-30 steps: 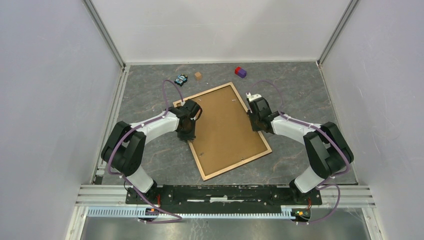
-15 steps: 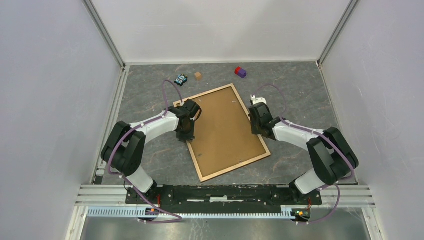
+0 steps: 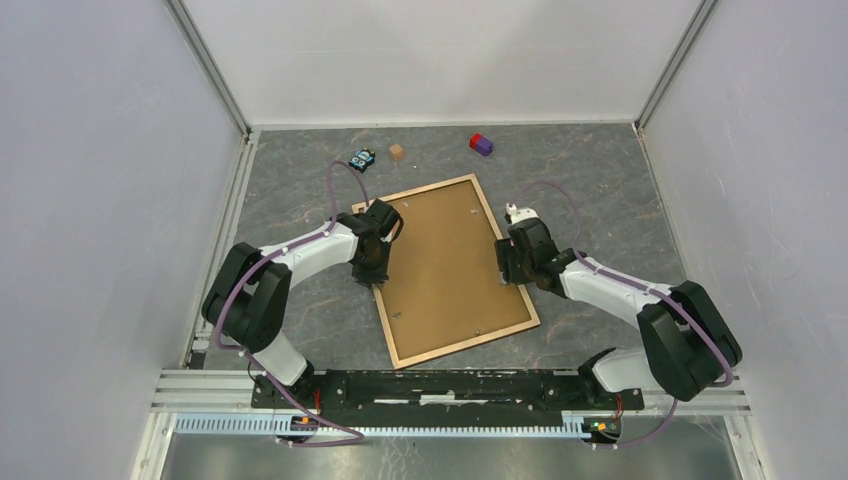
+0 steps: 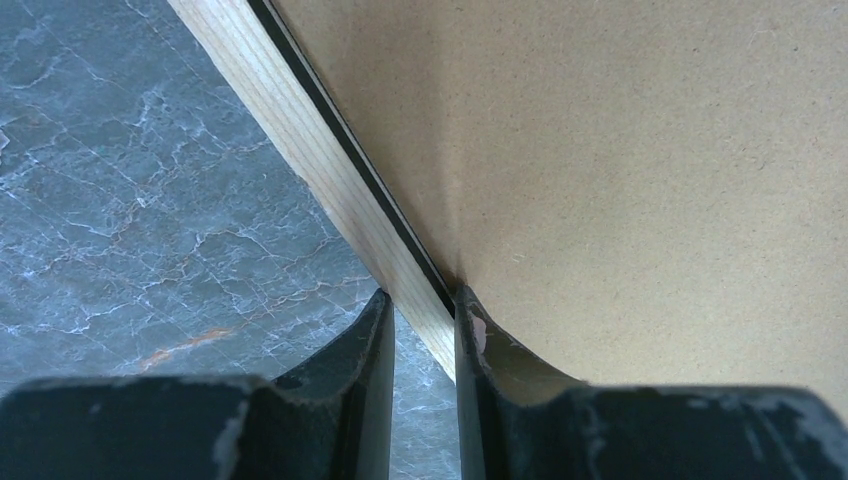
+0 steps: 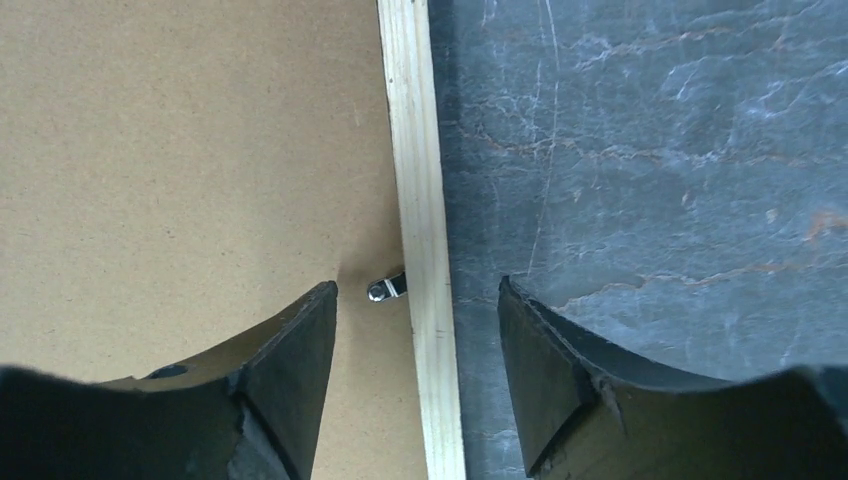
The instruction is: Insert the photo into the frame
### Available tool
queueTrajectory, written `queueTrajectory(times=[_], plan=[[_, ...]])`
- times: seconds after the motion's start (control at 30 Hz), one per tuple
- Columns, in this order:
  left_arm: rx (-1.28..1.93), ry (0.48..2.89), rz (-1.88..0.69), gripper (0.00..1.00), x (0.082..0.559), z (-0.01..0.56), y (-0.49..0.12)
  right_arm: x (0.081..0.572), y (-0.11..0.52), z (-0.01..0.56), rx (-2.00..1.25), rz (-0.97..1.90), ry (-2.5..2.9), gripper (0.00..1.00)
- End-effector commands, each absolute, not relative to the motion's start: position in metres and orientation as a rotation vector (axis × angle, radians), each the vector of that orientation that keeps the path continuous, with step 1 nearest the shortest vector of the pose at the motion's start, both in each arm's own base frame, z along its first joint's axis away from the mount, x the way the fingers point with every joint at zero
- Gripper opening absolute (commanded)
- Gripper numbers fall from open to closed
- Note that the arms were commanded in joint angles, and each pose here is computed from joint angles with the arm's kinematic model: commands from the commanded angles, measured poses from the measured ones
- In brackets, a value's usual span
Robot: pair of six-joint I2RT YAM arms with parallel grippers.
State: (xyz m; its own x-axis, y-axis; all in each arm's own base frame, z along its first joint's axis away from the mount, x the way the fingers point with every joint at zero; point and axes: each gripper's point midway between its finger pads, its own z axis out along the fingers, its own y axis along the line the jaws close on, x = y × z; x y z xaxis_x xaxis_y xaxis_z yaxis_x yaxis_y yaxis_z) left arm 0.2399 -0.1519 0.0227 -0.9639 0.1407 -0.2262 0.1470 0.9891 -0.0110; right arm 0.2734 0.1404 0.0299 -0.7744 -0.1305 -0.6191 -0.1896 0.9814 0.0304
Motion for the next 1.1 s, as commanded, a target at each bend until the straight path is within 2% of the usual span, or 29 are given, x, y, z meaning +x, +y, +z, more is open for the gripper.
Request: queueTrajectory(times=[0.0,0.27,0.43,0.63,0.9,1.07], plan=[[0.412,2.958,-0.049,0.02,0.222,0.011,-0.149,0.304,0.151,0.065,-0.243,0.153,2.376,0.69],[0.465,2.978,-0.111,0.02,0.219,0.012,-0.157,0.365,0.171,0.086,-0.218,0.185,2.282,0.84],[0.479,3.012,-0.084,0.02,0.217,0.011,-0.155,0.401,0.189,0.084,-0.151,0.237,2.259,0.86],[0.453,3.013,-0.114,0.02,0.215,0.010,-0.161,0.436,0.182,0.078,-0.131,0.084,2.246,0.88],[0.461,3.006,-0.073,0.02,0.216,0.012,-0.155,0.437,0.176,0.049,-0.086,0.070,2.210,0.83],[0.470,3.008,-0.070,0.02,0.218,0.011,-0.156,0.442,0.178,0.039,-0.087,0.070,2.208,0.72]])
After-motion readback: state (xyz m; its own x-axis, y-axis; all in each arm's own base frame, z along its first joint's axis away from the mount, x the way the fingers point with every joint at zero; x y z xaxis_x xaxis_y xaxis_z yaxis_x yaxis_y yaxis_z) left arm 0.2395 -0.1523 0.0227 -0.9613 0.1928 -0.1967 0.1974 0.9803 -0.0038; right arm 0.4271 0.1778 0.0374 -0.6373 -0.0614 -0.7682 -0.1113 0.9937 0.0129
